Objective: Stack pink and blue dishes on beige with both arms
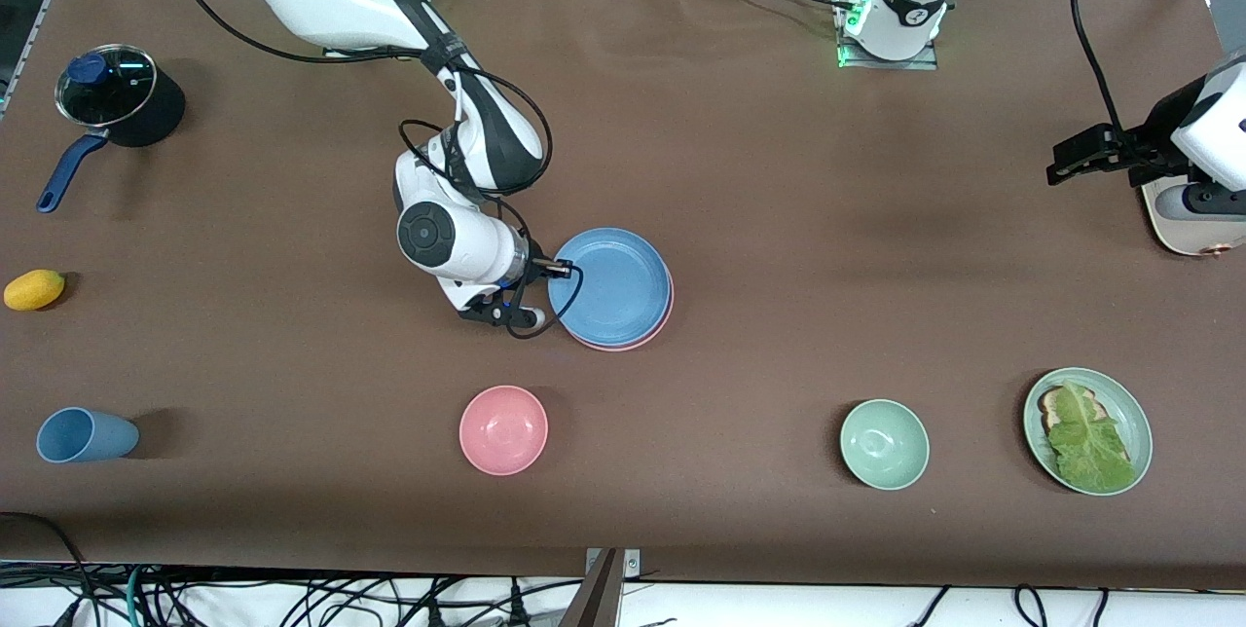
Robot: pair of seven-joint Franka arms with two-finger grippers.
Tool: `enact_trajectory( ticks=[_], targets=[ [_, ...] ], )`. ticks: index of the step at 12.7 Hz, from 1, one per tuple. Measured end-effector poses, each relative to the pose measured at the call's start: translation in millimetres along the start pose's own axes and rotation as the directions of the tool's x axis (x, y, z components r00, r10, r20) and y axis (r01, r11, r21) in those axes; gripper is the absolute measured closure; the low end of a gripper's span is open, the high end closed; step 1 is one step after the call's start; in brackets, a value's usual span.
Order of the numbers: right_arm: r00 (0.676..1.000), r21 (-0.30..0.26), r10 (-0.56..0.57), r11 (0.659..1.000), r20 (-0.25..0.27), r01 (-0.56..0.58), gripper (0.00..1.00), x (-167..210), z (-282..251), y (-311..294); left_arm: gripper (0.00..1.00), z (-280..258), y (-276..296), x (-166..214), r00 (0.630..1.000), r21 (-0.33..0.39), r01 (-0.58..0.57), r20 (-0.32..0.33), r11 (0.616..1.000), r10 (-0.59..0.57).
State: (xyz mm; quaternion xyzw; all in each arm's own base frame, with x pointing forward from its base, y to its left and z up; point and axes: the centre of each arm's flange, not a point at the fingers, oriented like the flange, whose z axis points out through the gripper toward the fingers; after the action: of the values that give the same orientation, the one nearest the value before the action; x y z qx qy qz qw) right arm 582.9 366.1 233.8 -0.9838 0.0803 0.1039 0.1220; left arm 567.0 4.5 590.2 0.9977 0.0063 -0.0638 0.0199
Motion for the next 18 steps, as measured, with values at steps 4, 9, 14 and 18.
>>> enact_trajectory(
  ticks=[4,9,14,18],
  targets=[
    [1.0,-0.001,0.003,1.0,-0.01,-0.003,0.7,5,-3,2,0.0,0,0,0,1.0,0.0,-0.001,0.0,1.0,0.001],
    [0.995,-0.071,0.0,0.997,-0.103,-0.008,0.19,44,-88,53,0.0,0,0,0,1.0,0.0,-0.001,0.0,1.0,0.001],
    [0.986,-0.136,-0.079,0.989,-0.144,0.059,0.0,62,-226,159,0.0,0,0,0,1.0,0.0,-0.001,0.001,1.0,0.001],
    [0.988,-0.172,-0.097,0.982,-0.122,0.075,0.0,30,-331,218,0.0,0,0,0,1.0,0.0,-0.001,0.001,1.0,0.001]
  ],
)
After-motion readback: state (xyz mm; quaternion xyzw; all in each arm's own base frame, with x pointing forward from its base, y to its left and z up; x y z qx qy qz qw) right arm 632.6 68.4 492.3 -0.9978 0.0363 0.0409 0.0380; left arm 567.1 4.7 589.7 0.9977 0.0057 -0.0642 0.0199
